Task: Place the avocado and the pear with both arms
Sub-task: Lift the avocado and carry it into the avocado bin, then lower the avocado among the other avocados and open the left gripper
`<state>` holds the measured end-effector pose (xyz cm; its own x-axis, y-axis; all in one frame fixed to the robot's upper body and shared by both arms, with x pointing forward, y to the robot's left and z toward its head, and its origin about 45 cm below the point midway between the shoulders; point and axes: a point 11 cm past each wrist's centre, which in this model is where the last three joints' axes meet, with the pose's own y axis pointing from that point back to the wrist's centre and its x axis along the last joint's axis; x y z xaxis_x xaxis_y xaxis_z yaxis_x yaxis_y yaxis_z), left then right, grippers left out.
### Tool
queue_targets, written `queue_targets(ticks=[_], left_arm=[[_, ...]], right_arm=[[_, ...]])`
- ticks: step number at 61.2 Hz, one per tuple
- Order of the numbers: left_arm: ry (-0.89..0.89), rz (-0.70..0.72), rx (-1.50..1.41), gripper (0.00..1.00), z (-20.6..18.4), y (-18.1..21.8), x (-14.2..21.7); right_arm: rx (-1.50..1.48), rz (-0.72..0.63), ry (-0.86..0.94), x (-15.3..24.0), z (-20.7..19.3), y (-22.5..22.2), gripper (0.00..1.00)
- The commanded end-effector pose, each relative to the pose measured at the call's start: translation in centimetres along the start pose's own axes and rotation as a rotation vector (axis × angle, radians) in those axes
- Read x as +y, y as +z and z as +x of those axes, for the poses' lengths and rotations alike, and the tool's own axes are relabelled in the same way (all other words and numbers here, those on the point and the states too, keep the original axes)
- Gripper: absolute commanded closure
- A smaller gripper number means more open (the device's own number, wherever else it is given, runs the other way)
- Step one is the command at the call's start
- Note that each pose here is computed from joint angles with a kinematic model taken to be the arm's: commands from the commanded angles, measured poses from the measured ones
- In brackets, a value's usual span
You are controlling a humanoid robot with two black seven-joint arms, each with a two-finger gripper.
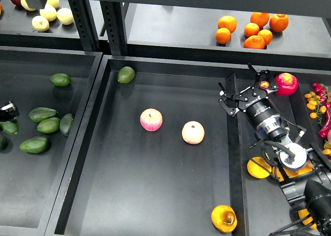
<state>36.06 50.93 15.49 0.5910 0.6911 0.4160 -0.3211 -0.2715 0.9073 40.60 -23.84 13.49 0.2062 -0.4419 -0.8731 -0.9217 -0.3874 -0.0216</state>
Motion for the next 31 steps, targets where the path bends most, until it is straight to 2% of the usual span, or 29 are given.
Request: queue_targets(ticks=[1,31], left_arm=[[0.004,0.018,0.025,0.75,0.1,-0.7,-0.4],[-0.021,0.056,0.049,0.73,-1.4,-1.6,-2.0]], right_arm=[[0.000,0.000,0.000,0.0,0.0,0.0,0.00],[-0.001,0.000,0.001,0.0,0.0,0.0,0.00]])
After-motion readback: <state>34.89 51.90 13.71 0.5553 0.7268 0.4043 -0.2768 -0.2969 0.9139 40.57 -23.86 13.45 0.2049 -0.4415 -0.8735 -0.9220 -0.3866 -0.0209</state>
